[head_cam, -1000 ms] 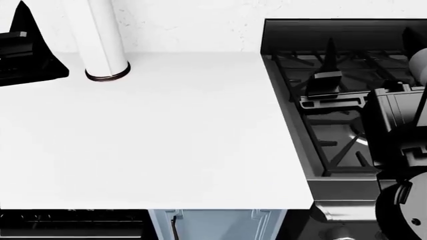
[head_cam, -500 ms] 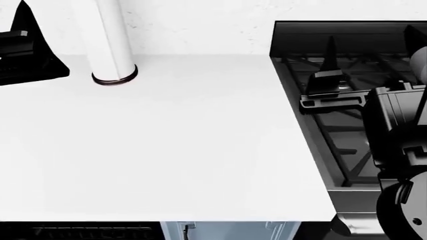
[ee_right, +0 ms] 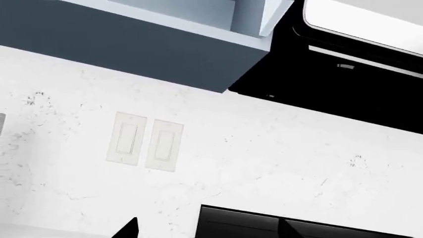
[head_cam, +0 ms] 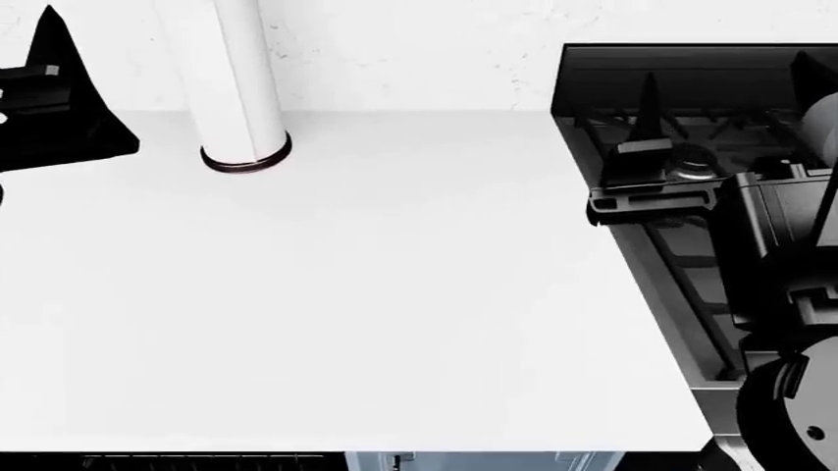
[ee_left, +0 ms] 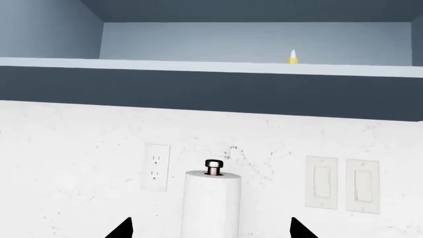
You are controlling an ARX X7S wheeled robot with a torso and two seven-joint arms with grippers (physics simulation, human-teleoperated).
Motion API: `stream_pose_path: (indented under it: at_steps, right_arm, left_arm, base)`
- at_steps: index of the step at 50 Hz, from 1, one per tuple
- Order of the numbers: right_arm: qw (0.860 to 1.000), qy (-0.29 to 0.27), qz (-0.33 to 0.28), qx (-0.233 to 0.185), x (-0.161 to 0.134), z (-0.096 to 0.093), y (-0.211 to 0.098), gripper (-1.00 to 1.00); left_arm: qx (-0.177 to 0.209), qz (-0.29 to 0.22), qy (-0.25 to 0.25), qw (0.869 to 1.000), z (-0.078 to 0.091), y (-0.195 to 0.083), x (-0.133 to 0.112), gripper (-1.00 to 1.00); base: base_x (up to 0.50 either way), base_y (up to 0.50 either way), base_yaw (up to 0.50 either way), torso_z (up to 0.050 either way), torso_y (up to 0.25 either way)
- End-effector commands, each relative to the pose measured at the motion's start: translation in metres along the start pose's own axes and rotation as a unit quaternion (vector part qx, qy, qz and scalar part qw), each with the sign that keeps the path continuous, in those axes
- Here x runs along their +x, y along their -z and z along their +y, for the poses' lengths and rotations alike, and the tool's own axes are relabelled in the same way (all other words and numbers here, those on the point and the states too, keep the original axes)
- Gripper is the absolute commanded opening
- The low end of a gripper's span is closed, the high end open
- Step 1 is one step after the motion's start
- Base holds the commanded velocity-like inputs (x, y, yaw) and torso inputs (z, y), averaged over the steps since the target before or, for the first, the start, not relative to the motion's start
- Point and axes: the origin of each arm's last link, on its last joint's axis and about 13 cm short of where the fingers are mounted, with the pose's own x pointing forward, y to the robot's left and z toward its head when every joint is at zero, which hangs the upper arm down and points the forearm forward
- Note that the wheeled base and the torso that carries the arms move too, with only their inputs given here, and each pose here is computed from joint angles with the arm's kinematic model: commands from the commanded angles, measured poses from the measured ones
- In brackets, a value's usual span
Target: Pick and place the shaker into the drawer. Then close the cabinet.
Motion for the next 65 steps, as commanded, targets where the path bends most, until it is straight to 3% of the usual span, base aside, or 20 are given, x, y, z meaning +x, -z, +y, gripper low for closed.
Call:
stream_pose_path:
  at_steps: [1, 47, 65]
  right_arm:
    - [1.0, 0.0, 0.001, 0.001, 0.0008, 0.0, 0.0013, 1.0]
    - [1.0, 0.004, 0.001, 0.008, -0.0009, -0.0011, -0.0028, 1.0]
    - [1.0, 0.005, 0.003, 0.015, -0.0009, -0.0011, -0.0002, 1.0]
  left_arm:
    - [0.002, 0.003, -0.002, 1.0, 0.0, 0.0017, 0.0004, 1.0]
    - [0.0, 0.001, -0.003, 1.0, 0.0006, -0.0017, 0.0001, 1.0]
    - [-0.001, 0.003, -0.005, 1.0, 0.0013, 0.0005, 0.0002, 1.0]
  base:
    - [0.05, 0.08, 0.0, 0.0, 0.01]
    - [0.09, 0.05, 0.0, 0.0, 0.0]
    - [0.0, -0.15, 0.0, 0.0, 0.0]
